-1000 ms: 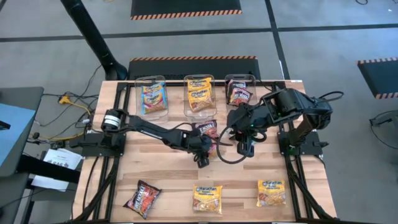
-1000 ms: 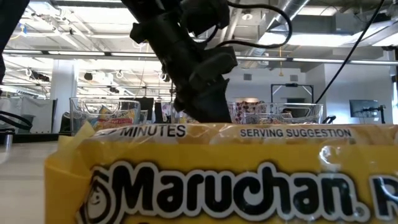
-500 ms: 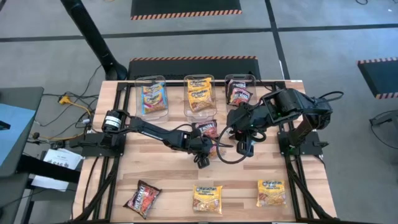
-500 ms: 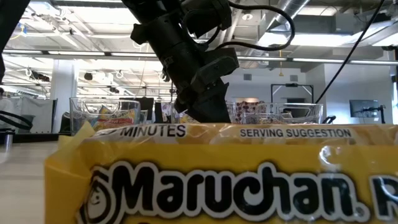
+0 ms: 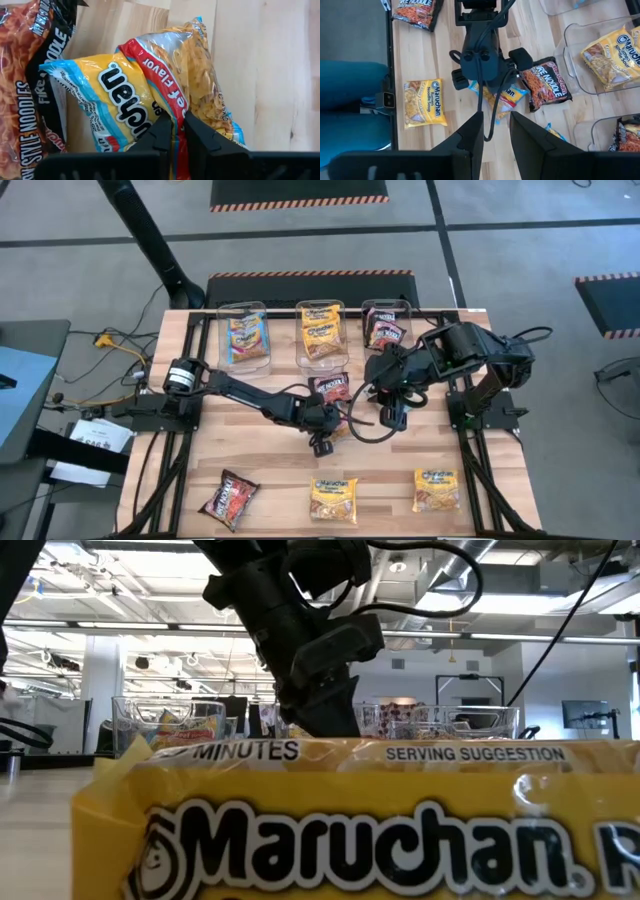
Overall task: Sort Maruchan noodles
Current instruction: Put the blue noodle pack into the left transparent bin, then put the yellow noodle pack into the middle transparent bin
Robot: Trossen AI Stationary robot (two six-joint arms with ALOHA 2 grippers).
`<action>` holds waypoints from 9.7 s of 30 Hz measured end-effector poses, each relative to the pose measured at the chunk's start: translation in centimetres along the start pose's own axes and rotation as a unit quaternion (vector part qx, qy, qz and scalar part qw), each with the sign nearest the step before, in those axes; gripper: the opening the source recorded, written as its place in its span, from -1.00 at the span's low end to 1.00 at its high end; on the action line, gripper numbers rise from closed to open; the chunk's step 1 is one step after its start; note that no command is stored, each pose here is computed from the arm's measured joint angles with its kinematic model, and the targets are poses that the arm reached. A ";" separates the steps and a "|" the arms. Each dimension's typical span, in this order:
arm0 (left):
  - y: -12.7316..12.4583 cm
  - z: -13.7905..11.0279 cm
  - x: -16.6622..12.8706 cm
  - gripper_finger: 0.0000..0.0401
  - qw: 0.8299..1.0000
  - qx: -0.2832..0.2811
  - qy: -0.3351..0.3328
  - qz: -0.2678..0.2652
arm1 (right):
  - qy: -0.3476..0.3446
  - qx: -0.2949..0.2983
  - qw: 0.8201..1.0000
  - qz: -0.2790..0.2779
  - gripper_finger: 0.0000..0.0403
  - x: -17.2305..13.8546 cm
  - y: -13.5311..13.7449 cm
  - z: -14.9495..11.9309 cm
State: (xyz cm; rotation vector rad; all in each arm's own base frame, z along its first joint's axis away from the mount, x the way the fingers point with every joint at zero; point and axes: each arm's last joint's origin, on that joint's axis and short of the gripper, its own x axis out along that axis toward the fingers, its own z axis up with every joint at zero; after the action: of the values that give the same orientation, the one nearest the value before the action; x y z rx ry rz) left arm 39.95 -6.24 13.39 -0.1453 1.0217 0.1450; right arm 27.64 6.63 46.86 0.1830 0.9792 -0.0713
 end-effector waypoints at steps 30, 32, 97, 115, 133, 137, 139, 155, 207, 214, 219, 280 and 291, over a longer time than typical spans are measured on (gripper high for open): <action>3.4 -2.4 -18.2 -0.99 0.940 0.116 0.030 0.320 | -0.003 -0.001 1.000 -0.008 -0.41 0.0 0.0 0.0; 4.5 -2.6 -19.3 -0.99 0.929 0.128 0.041 0.345 | -0.003 -0.001 1.000 -0.008 -0.41 0.0 0.0 0.0; 19.9 -7.6 -15.5 -0.26 0.942 0.098 0.187 0.261 | -0.003 -0.004 1.000 -0.008 -0.41 0.0 0.0 0.0; 19.3 -5.1 -18.8 -0.20 0.946 -0.017 0.169 0.276 | 0.000 -0.026 1.000 0.007 -0.41 -0.2 1.3 -0.6; 11.7 -1.8 -23.6 -0.20 0.978 0.001 0.030 0.205 | 0.169 -0.049 0.984 -0.030 -0.41 7.0 6.5 -6.6; 9.9 -1.8 -24.3 -0.20 0.985 0.011 -0.010 0.172 | 0.213 -0.017 0.976 -0.036 -0.41 8.3 7.3 -8.3; 9.1 -1.7 -24.5 -0.20 0.986 0.015 -0.027 0.161 | 0.232 0.000 0.972 -0.040 -0.41 8.8 7.7 -9.2; 7.2 -1.2 -24.5 -0.20 0.987 0.038 -0.071 0.136 | 0.311 0.122 0.942 -0.047 -0.39 10.2 12.4 -15.7; 7.2 -1.0 -24.5 -0.20 0.988 0.036 -0.077 0.129 | 0.375 0.266 0.883 -0.092 -0.71 21.3 9.7 -28.3; 7.2 -1.0 -24.5 -0.20 0.988 0.036 -0.077 0.129 | 0.372 0.271 0.883 -0.086 -0.95 21.5 9.6 -27.9; 7.2 -1.0 -24.5 -0.20 0.988 0.036 -0.077 0.129 | 0.351 0.241 0.902 -0.075 -0.98 21.1 10.3 -26.5; 7.3 -1.4 -24.4 -0.20 0.989 0.040 -0.059 0.133 | 0.386 0.162 0.906 -0.070 -0.94 25.2 10.0 -19.7; 7.3 -1.5 -24.4 -0.20 0.989 0.026 -0.055 0.133 | 0.324 0.114 0.927 -0.151 -0.99 20.7 10.3 -14.5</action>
State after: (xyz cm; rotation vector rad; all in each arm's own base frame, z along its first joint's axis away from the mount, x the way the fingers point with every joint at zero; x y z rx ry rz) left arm 24.76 -0.66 33.14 0.0468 0.9306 0.3645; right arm 28.73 19.90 23.02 0.2768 1.6577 -0.4299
